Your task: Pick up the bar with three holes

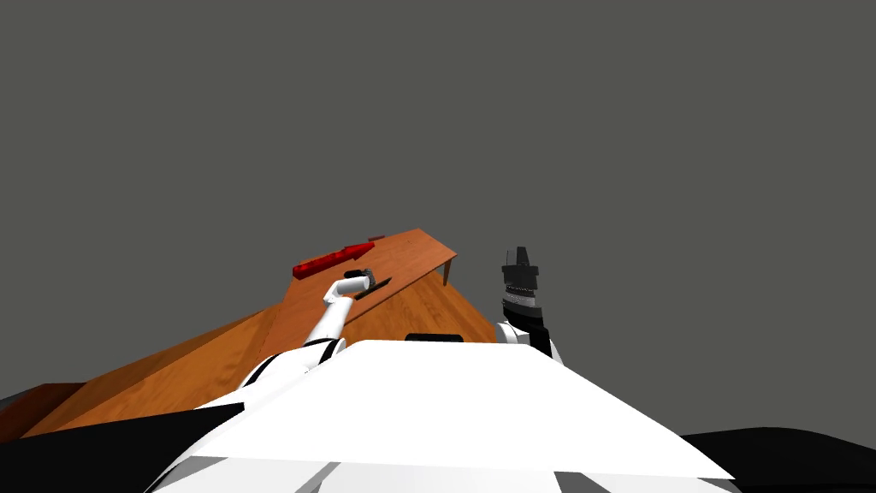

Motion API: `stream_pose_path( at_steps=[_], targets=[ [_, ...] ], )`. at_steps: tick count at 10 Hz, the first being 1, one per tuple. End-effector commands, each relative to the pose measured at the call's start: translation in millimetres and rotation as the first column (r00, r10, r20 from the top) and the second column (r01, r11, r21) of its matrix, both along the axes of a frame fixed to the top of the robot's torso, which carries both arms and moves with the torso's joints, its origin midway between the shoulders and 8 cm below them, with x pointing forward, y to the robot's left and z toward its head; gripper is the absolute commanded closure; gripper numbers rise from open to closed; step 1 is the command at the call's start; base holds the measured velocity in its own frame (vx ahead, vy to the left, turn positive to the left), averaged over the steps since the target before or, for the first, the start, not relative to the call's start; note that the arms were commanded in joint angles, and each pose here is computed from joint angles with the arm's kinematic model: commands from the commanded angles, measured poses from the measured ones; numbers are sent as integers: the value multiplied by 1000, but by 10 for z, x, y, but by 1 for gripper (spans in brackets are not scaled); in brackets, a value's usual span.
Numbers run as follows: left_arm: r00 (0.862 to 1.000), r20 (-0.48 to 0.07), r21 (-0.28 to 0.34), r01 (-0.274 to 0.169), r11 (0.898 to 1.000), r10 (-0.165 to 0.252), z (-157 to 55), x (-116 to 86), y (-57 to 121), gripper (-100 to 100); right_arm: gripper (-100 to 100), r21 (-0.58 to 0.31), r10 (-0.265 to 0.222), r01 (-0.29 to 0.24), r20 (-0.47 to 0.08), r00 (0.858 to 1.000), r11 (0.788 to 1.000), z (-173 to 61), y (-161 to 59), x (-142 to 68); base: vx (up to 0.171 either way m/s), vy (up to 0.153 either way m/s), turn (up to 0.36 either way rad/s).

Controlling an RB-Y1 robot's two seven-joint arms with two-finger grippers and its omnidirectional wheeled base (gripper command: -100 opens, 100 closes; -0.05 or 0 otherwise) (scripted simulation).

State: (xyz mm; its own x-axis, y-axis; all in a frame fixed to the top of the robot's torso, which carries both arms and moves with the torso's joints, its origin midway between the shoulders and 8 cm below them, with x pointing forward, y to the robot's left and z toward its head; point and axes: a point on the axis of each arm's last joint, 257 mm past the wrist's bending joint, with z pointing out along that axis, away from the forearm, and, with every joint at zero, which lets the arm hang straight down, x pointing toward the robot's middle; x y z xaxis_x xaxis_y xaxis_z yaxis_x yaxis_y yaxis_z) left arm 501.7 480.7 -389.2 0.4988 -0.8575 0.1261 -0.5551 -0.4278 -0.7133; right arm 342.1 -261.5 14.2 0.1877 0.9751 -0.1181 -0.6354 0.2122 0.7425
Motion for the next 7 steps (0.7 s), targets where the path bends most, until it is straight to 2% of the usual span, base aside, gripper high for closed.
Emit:
stream_pose_path(
  at_steps=[1, 4, 5, 6, 7],
  targets=[
    [998, -65, -36, -22, 999, 19, -168, -98, -3, -100, 0, 0, 0, 0, 0, 1000, 1000, 0, 0, 0, 57, 21, -10],
    [987, -155, -75, -50, 996, 37, -407, -276, -12, -100, 0, 0, 0, 0, 0, 1000, 1000, 0, 0, 0, 50, 18, -8],
    [978, -202, -100, -67, 993, 46, -494, -350, -25, -100, 0, 0, 0, 0, 0, 1000, 1000, 0, 0, 0, 52, 16, -10],
    [975, -218, -105, -72, 992, 47, -545, -396, -29, -100, 0, 0, 0, 0, 0, 1000, 1000, 0, 0, 0, 48, 19, -9],
    [962, -269, -129, -91, 988, 53, -642, -492, -51, -100, 0, 0, 0, 0, 0, 1000, 1000, 0, 0, 0, 65, 40, -5]
  ],
)
